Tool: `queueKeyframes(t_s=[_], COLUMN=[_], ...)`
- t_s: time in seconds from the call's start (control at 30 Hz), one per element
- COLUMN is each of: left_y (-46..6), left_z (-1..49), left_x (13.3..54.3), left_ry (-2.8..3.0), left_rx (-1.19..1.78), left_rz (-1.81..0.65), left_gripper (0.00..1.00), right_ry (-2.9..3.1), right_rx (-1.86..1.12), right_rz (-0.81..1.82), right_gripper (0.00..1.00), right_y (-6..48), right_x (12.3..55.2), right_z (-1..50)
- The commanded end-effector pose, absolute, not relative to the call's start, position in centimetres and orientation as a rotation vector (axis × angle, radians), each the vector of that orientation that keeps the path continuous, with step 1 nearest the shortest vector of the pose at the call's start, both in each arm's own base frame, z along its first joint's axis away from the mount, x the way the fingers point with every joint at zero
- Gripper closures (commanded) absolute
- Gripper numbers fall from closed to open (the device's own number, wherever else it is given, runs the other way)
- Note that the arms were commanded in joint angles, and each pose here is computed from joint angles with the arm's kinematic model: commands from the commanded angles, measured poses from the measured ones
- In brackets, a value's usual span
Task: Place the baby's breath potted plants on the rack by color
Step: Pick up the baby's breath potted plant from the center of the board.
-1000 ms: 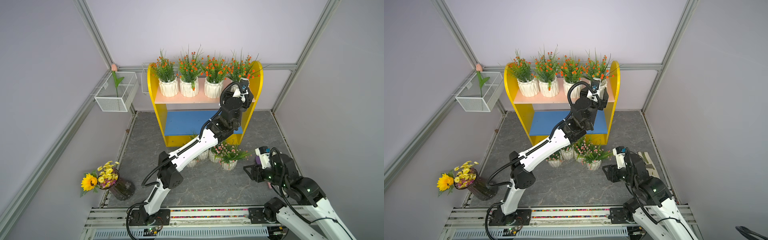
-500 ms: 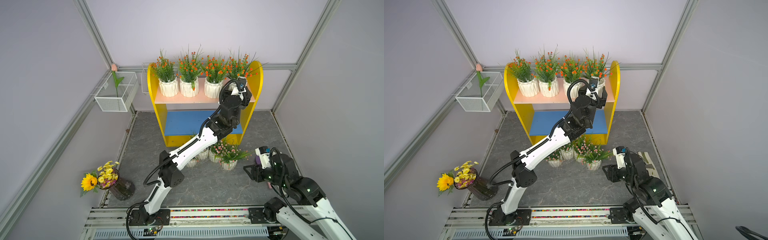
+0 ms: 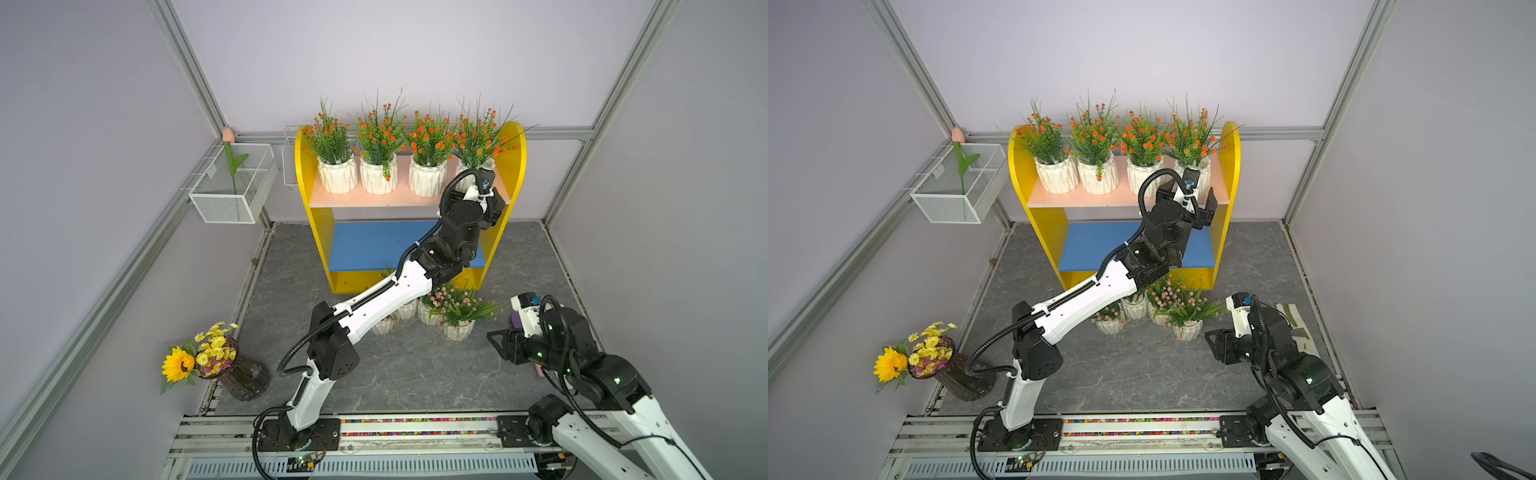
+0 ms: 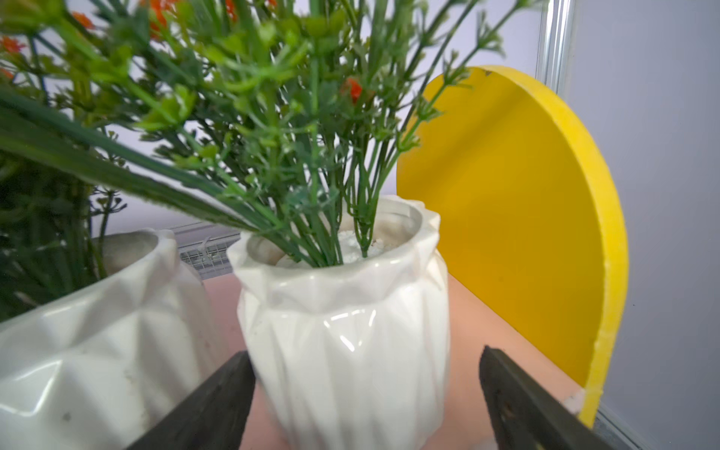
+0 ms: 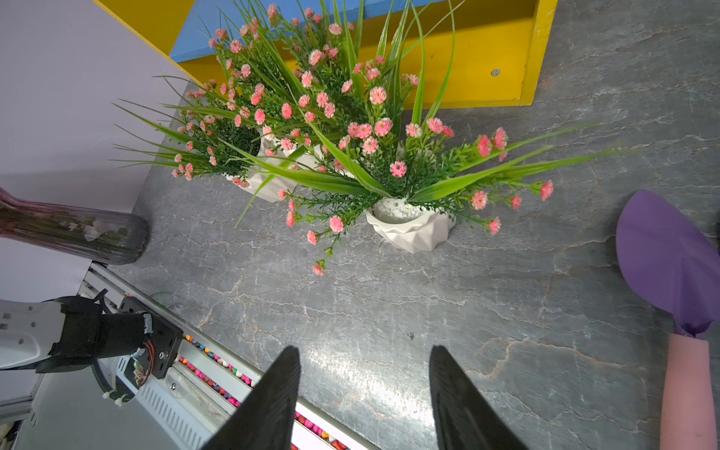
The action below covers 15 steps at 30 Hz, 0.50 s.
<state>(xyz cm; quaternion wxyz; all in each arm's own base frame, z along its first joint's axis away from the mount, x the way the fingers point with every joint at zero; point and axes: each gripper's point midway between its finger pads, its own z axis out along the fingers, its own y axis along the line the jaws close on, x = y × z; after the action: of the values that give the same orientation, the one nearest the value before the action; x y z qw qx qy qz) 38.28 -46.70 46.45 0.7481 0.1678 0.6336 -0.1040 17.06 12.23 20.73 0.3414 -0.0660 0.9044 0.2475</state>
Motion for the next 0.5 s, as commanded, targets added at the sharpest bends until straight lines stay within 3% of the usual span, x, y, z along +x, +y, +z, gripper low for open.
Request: queueKeyframes(t_s=[0.0,0.47], left_y=[-45.3,-40.1], left_z=[50.1,48.9], left_x=[36.0,33.5], left_ry=[1.318,1.375], left_rx=[0.337,0.314], left_rz=[-0.272,-0.241], left_gripper=[0.08,0.06], right_ry=[2.355,2.358], right_rx=[-0.138,-0.135], right_rz=[0.637,0.633], right_gripper=[0.44,0.44], right_y=[12.1,12.0], right_x=[17.4,17.4], right_z=[20.3,20.3])
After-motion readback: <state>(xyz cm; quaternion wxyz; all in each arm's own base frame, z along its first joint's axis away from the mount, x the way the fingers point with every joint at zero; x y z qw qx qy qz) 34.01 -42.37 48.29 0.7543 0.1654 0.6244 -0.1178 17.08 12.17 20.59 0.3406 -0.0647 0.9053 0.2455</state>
